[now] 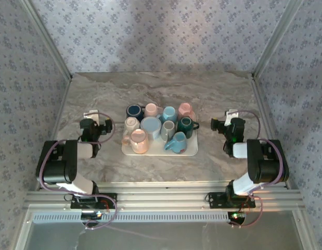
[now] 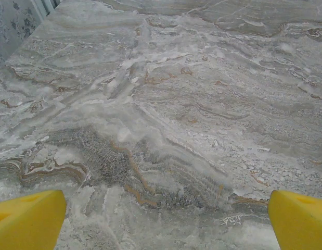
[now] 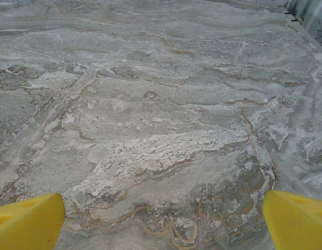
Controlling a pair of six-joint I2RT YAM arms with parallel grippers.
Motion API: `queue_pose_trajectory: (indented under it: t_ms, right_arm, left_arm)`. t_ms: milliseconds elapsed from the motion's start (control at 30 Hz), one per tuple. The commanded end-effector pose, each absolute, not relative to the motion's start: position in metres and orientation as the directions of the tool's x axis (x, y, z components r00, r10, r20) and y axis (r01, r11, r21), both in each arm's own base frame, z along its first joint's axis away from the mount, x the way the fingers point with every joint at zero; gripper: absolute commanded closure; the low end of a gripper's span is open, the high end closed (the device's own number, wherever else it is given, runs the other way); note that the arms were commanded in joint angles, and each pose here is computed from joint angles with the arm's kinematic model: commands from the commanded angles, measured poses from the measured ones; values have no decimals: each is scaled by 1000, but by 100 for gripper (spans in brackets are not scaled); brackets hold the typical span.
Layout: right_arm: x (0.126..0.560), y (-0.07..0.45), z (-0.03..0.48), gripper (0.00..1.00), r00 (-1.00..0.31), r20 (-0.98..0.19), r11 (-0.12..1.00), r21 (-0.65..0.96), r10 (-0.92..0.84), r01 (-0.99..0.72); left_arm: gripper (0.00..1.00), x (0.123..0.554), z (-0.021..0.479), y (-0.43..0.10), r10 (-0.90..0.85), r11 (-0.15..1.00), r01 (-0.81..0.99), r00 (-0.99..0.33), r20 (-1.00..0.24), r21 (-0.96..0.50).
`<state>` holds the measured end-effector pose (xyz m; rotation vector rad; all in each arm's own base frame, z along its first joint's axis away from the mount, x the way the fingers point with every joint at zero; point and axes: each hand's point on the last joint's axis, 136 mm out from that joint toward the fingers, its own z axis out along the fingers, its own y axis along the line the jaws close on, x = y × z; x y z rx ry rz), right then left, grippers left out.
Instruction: Turn the mug right side up
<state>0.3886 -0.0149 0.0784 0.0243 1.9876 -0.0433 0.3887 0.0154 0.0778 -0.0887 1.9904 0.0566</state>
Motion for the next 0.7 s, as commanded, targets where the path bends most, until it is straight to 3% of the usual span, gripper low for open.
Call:
queue_pose_trajectory:
  t_ms: [0, 667]
  right_arm:
    - [392, -16, 84, 0, -384, -923, 999, -22, -8, 33]
    - [392, -17, 84, 0, -382, -924, 999, -10, 2, 31]
  left_arm:
    - [0, 398, 89, 15, -30, 997, -77, -382, -924, 0]
    - [0, 398, 89, 15, -31, 997, -75, -383, -923, -2]
